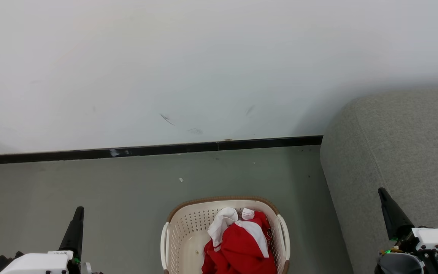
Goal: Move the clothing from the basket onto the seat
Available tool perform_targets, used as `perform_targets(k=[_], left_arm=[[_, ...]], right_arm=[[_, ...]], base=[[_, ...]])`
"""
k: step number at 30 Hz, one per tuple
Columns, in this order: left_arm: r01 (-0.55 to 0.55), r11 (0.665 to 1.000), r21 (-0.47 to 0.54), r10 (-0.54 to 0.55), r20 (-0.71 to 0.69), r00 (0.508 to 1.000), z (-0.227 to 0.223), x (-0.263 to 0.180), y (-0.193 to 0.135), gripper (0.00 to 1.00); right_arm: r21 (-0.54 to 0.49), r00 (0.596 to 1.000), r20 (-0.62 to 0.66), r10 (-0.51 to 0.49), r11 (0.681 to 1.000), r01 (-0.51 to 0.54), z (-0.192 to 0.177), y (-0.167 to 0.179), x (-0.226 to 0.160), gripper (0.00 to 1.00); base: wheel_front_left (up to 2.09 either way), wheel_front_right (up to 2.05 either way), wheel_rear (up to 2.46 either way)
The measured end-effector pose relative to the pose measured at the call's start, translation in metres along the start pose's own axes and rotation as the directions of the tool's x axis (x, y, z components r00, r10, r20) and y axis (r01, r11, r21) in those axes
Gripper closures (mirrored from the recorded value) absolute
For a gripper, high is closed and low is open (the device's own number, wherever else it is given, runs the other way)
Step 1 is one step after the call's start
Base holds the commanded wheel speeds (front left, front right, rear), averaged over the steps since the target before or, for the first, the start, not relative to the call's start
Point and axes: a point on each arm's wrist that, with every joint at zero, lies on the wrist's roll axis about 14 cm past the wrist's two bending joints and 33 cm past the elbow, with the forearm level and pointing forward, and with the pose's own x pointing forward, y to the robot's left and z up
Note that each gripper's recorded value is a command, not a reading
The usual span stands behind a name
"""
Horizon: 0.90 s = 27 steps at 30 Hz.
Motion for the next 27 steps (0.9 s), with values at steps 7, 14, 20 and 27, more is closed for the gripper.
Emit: perform_targets(k=[7,14,20,27], left_arm=[[0.0,1.0,0.0,0.0,0.0,1.0,0.0,0.0,0.0,1.0],[0.0,1.0,0.0,0.0,0.0,1.0,-0.0001,0.0,0.0,1.0],[0.0,1.0,0.0,0.0,0.0,1.0,0.0,0.0,0.0,1.0],[0.0,1.0,0.0,0.0,0.0,1.0,0.0,0.0,0.0,1.0]], right_arm=[[-0.001,1.0,0.0,0.0,1.0,0.0,0.0002,0.0,0.0,1.0],[-0.001,1.0,0.0,0.0,1.0,0.0,0.0003,0.0,0.0,1.0],[-0.001,1.0,0.0,0.0,1.0,0.0,0.0003,0.0,0.0,1.0],[-0.001,1.0,0.0,0.0,1.0,0.0,0.0003,0.0,0.0,1.0]], base=[[0.0,0.0,0.0],[0.0,0.0,0.0],[0.0,0.0,0.0],[0.0,0.0,0.0]])
